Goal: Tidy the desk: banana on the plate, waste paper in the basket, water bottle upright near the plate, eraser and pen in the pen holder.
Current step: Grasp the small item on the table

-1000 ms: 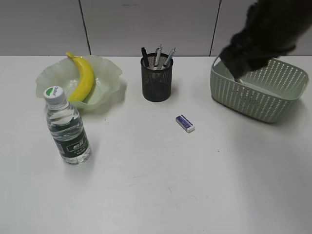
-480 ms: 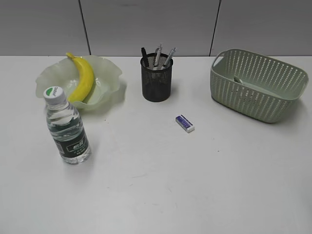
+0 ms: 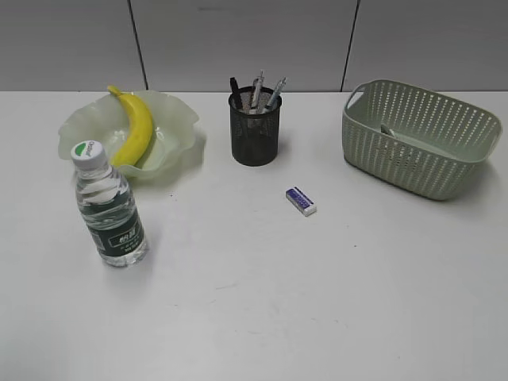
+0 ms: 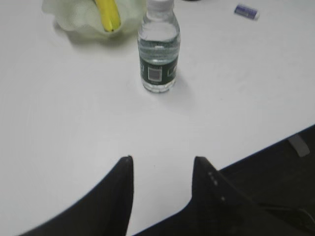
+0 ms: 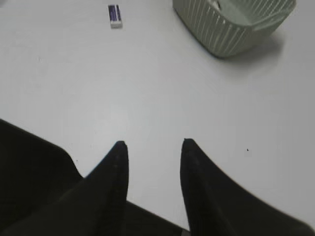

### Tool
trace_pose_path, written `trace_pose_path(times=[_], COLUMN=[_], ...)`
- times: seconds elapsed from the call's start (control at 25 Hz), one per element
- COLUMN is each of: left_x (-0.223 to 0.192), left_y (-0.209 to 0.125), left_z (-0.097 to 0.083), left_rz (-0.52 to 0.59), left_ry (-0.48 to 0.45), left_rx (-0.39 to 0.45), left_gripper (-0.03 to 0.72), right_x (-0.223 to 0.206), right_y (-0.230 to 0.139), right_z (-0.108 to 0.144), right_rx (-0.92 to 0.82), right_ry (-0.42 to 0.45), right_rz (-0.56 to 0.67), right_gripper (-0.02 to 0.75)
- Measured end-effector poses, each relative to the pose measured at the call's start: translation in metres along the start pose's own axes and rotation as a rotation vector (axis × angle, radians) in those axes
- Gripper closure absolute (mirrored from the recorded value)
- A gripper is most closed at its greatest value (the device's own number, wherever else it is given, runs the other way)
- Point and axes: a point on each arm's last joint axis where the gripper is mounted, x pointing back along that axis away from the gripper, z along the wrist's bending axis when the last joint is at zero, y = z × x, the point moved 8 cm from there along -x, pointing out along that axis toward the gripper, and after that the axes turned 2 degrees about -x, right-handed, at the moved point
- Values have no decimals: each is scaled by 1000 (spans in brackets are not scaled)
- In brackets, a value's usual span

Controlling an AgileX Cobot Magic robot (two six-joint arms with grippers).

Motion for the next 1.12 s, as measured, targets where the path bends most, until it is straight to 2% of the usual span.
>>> trace_pose_path(times=[0.08,0.28,0.48,0.72,0.8,0.96,1.12], left_x=[-13,-57,-120,-188,-209,-255,-298], left_y=[13,73,110,159,170,184,189], left_z=[-5,-26,-44,-97,-113,-135,-148], left_rz=[31,-52,14,83,113,233,375], left_ry=[-11,-93,-125,-193,-208,-217,-179], left_rx=[-12,12,39,-74,-89,-20,119], left_gripper=[388,388,388,388,386,351,298], right_x=[8,16,16,16,16,16,16], right_y=[0,0,0,0,0,0,0], right_z=[-1,-2,-2,-2,-2,-2,-2], right_rx=[-6,-12,-12,-12,-12,-12,-12], right_ry=[2,3,3,3,3,3,3], right_rz=[-57,-113,-116,-117,-117,-117,-117], right_gripper=[440,440,441,441,441,441,441])
